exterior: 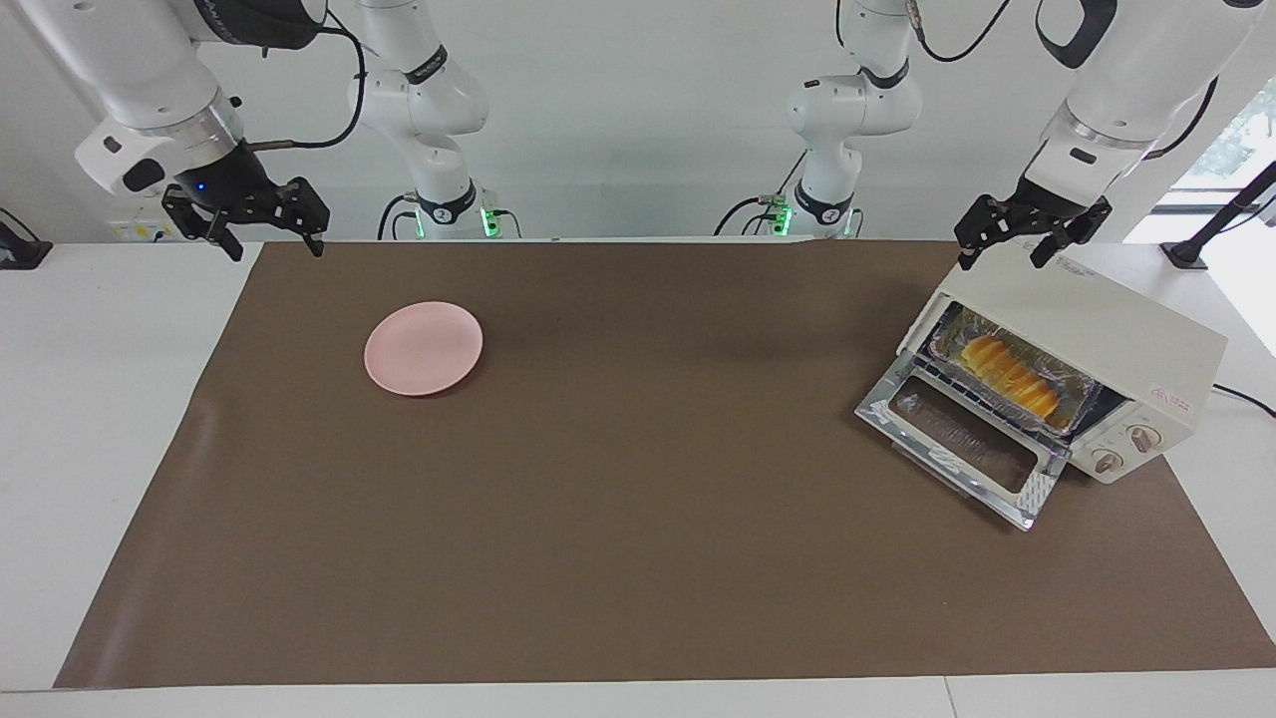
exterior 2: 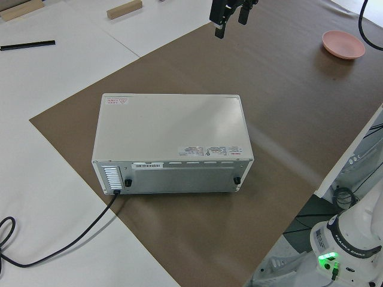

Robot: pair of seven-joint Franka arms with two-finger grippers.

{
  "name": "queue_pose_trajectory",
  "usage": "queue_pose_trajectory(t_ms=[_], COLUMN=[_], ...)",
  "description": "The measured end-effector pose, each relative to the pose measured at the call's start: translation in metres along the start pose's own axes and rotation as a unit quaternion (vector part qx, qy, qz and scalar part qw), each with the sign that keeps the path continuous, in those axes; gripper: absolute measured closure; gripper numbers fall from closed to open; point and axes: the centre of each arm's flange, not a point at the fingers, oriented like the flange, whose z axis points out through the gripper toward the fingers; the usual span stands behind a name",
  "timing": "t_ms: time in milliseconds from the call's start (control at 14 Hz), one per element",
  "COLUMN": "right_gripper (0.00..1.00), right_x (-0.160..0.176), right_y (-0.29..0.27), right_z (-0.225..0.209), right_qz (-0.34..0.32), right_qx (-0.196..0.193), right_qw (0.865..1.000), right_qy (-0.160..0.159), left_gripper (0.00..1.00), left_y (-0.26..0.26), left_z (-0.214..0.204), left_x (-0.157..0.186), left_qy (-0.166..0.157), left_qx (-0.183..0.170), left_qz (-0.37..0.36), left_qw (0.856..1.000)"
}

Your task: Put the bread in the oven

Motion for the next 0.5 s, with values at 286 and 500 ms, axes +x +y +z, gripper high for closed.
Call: queue_pose_trajectory(t_ms=[286,500], right_gripper=[0.00,0.00], right_x=[0.0000,0.0000], right_y=[0.0000,0.0000], right_z=[0.0000,0.0000], right_qz=[0.000,0.000], right_qx=[0.000,0.000], right_qw=[1.000,1.000], right_qy=[0.000,0.000], left_gripper=[0.00,0.00], left_y=[-0.0002,0.0031], left_z=[0.0026,0.0014], left_x=[0.0021,0.0021], left_qy=[0.003,0.005], left_qx=[0.000,-0.002], left_qz=[0.000,0.003], left_qw=[1.000,1.000])
